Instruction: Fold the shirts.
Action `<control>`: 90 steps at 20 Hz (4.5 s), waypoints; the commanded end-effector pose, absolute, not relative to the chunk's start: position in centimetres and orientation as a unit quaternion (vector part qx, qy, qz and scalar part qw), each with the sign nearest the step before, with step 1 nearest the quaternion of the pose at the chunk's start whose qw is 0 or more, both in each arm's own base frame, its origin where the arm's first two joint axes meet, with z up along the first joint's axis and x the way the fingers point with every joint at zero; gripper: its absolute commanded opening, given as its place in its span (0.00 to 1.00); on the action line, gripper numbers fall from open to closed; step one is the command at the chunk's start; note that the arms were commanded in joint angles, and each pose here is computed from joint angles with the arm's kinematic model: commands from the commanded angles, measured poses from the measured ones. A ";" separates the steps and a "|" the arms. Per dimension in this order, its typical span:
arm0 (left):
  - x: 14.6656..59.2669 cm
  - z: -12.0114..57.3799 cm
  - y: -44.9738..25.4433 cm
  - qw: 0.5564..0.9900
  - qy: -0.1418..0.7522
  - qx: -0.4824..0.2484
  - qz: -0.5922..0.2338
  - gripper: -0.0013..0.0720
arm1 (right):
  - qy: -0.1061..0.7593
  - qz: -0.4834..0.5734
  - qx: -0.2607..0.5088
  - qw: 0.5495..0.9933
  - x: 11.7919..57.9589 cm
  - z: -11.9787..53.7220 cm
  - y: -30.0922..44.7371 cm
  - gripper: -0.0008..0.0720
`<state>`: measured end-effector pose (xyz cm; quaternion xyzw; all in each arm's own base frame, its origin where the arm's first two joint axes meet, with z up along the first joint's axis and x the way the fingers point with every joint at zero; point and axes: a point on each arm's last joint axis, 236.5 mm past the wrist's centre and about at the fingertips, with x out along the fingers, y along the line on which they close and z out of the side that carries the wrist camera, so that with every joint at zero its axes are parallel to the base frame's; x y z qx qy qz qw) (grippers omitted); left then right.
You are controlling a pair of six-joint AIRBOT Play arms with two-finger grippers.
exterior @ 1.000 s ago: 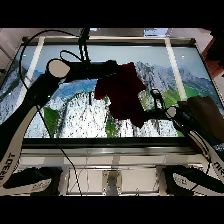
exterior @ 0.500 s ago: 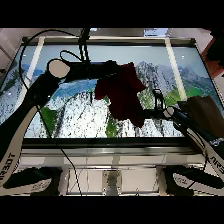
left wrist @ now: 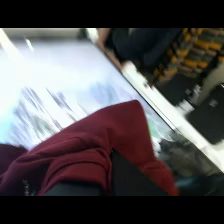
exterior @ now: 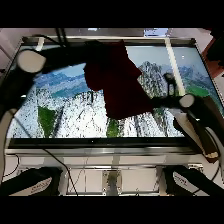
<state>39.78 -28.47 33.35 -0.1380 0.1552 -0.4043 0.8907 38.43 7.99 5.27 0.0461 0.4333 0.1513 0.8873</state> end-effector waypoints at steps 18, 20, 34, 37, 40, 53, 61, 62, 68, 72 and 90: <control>34.0 23.5 -12.3 0.921 0.333 0.105 -0.174 0.04 | 0.253 0.139 0.021 0.957 36.2 28.6 4.9 0.05; 39.3 18.7 -9.3 0.916 0.370 0.129 -0.087 0.04 | 0.323 0.124 0.044 0.937 40.3 21.3 3.9 0.05; 55.8 8.5 -8.2 0.929 0.366 0.041 -0.031 0.84 | 0.239 0.047 0.210 0.947 57.7 5.9 8.1 0.68; 53.7 16.6 -1.7 0.921 0.348 0.175 0.022 0.84 | 0.267 0.051 0.199 0.942 55.8 7.7 5.3 0.68; 48.0 23.1 5.2 0.913 0.346 0.199 0.084 0.84 | 0.335 0.055 0.186 0.922 51.2 8.9 1.4 0.68; 28.7 -2.6 6.1 0.791 0.441 -0.415 0.086 0.77 | 0.517 0.037 0.155 0.841 32.7 6.1 -2.3 0.67; 33.1 -8.1 2.7 0.685 0.464 -0.562 -0.014 0.77 | 0.473 0.097 0.207 0.851 31.4 8.7 2.1 0.67; 33.4 -8.7 3.0 0.683 0.470 -0.559 -0.015 0.77 | 0.471 0.104 0.212 0.850 31.3 9.0 2.5 0.67; 35.9 -9.1 3.9 0.705 0.485 -0.516 -0.027 0.62 | 0.456 0.130 0.244 0.846 31.6 10.2 4.1 0.67; 36.3 -10.2 0.9 0.699 0.522 -0.485 -0.059 0.62 | 0.451 0.139 0.256 0.844 31.7 10.7 4.6 0.67; 33.1 -9.9 -5.7 0.647 0.593 -0.449 -0.166 0.04 | 0.652 0.043 0.377 0.656 18.5 -5.5 9.6 0.67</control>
